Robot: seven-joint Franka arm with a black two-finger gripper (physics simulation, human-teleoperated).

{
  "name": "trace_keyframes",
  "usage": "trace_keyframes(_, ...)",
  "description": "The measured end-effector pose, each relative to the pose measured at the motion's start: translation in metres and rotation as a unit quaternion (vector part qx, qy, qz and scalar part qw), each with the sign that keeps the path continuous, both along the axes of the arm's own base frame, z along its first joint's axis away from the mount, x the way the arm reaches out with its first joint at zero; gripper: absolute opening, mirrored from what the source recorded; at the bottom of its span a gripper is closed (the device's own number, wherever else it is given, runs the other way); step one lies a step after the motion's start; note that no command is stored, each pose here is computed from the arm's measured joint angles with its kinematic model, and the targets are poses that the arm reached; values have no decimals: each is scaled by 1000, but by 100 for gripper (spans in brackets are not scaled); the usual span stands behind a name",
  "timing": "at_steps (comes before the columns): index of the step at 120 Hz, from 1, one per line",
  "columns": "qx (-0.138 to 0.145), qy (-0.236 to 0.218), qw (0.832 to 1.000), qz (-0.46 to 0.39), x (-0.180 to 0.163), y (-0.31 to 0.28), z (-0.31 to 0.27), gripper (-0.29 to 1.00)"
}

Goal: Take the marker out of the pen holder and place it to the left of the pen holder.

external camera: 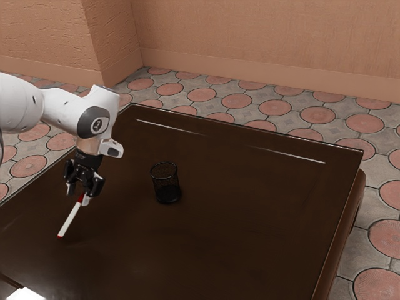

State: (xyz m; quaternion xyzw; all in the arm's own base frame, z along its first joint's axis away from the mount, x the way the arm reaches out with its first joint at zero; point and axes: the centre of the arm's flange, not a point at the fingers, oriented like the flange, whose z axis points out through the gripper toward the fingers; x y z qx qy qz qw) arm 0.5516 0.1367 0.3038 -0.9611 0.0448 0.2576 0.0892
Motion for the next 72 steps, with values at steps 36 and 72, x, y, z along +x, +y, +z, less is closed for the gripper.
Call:
trace_keyframes(36, -44, -212, 976, 13, 15, -10, 162, 64)
trace_keyframes(72, -70, -279, 958, 17, 20, -18, 201, 69)
